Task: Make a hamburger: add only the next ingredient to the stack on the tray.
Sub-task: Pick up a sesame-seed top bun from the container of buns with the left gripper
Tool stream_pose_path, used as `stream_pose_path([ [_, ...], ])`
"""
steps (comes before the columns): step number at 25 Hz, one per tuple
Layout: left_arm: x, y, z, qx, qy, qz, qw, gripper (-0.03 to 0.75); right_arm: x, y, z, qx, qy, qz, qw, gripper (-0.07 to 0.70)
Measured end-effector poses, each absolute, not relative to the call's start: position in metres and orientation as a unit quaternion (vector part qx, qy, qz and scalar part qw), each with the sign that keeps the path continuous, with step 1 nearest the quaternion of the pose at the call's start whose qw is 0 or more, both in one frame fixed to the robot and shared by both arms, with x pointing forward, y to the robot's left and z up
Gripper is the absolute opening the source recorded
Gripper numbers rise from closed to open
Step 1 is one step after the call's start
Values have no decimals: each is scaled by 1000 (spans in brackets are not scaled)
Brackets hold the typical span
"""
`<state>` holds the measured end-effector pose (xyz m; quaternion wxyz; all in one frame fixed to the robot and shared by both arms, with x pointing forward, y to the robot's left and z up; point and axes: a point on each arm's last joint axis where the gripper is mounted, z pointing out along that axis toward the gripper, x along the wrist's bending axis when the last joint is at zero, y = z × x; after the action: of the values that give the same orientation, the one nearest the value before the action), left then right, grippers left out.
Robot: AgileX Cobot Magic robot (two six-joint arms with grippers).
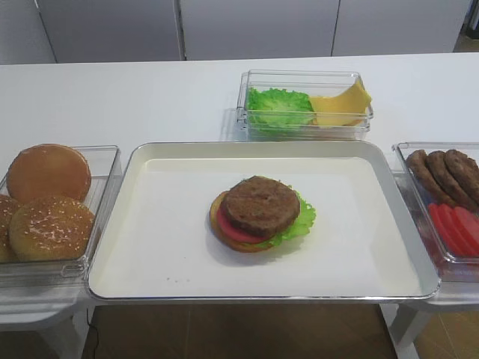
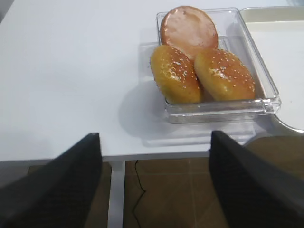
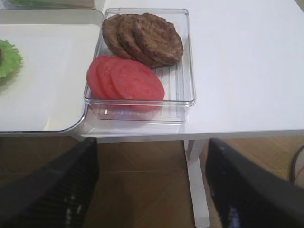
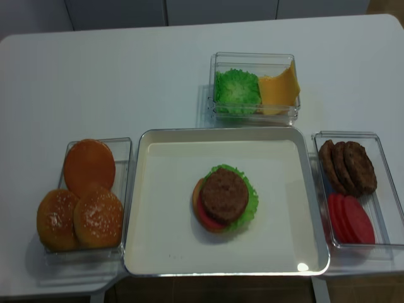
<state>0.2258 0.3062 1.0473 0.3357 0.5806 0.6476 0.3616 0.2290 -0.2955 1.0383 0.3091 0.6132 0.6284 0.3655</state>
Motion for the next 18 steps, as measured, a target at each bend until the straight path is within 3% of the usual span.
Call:
stream_pose_path([
  [9, 274, 308, 1081, 584, 679, 323, 305, 517, 229, -295, 1038, 613, 628, 365, 309, 531],
  [13, 314, 308, 1088, 584, 716, 267, 273, 517, 229, -295, 1038, 613, 628, 365, 309, 531],
  [18, 366, 298, 1091, 583, 742, 179, 278, 512, 229, -295, 1038, 613, 628, 365, 309, 531],
])
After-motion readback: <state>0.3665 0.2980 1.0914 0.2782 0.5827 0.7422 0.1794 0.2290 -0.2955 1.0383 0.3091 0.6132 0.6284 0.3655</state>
